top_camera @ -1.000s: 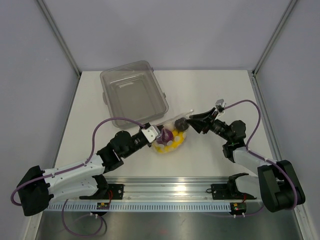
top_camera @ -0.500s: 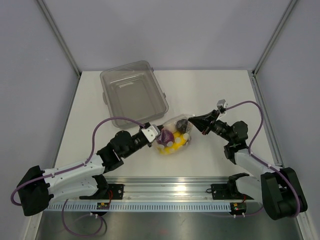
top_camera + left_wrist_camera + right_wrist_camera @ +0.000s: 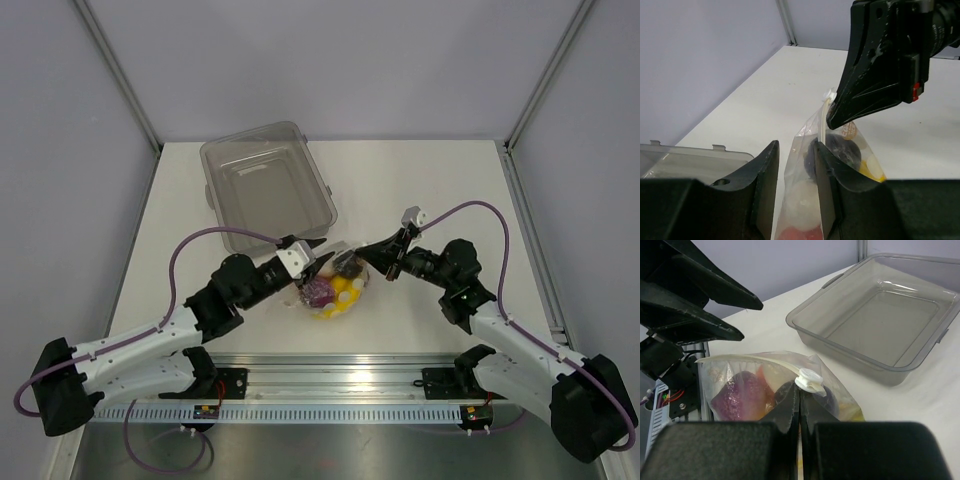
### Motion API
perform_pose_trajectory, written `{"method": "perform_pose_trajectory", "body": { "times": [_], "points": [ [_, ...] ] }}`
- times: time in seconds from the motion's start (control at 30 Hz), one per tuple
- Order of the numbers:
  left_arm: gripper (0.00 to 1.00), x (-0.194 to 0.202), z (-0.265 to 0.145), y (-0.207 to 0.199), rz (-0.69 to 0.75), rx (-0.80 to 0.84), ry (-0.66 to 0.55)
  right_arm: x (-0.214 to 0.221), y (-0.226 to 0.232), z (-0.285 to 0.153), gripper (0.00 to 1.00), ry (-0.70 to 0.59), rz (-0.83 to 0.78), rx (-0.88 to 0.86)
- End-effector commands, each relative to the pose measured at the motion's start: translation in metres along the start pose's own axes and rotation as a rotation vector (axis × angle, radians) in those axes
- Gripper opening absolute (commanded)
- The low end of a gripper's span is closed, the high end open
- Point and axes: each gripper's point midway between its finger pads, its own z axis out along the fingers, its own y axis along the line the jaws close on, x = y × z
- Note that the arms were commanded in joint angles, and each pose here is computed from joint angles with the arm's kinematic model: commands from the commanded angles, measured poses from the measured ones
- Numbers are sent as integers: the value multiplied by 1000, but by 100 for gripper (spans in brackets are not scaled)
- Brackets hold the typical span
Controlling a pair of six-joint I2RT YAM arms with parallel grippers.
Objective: Open the zip-top bag and remove the fake food
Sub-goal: Pick up the zipper food storage bag at the center of the board.
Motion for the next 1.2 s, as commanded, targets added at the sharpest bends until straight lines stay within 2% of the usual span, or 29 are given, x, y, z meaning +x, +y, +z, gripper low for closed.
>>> {"method": "perform_pose_trajectory", "body": {
  "times": [0.0,0.1,0.3,0.7,0.83,0.93,0.97,1.03,1.1,1.13,1.17],
  "points": [
    [37,-30,1,-10,12,75,-83,-15,0,2,0,-19,-51,19],
    [37,-31,2,-16,16,113,-79,-16,1,3,0,-19,-44,20],
    [48,-23,7,-25,6,154,-14,-17,-2,5,0,-9,-19,45],
    [46,5,30,-23,17,125,117,-21,7,2,0,-28,-16,31],
    [38,9,34,-22,19,118,143,-20,7,2,0,-26,-12,28],
    [22,12,36,-20,16,110,163,-20,7,3,0,-27,-13,26],
    [10,12,37,-20,14,111,166,-20,7,3,1,-26,-10,25],
    [2,12,38,-20,12,107,172,-19,7,2,1,-27,-11,23],
    [0,11,38,-20,8,110,166,-19,8,3,3,-26,-14,20],
    [0,11,37,-21,9,113,162,-19,9,2,6,-28,-16,17],
    [0,12,37,-22,6,117,161,-19,9,2,17,-28,-20,14]
  ]
}}
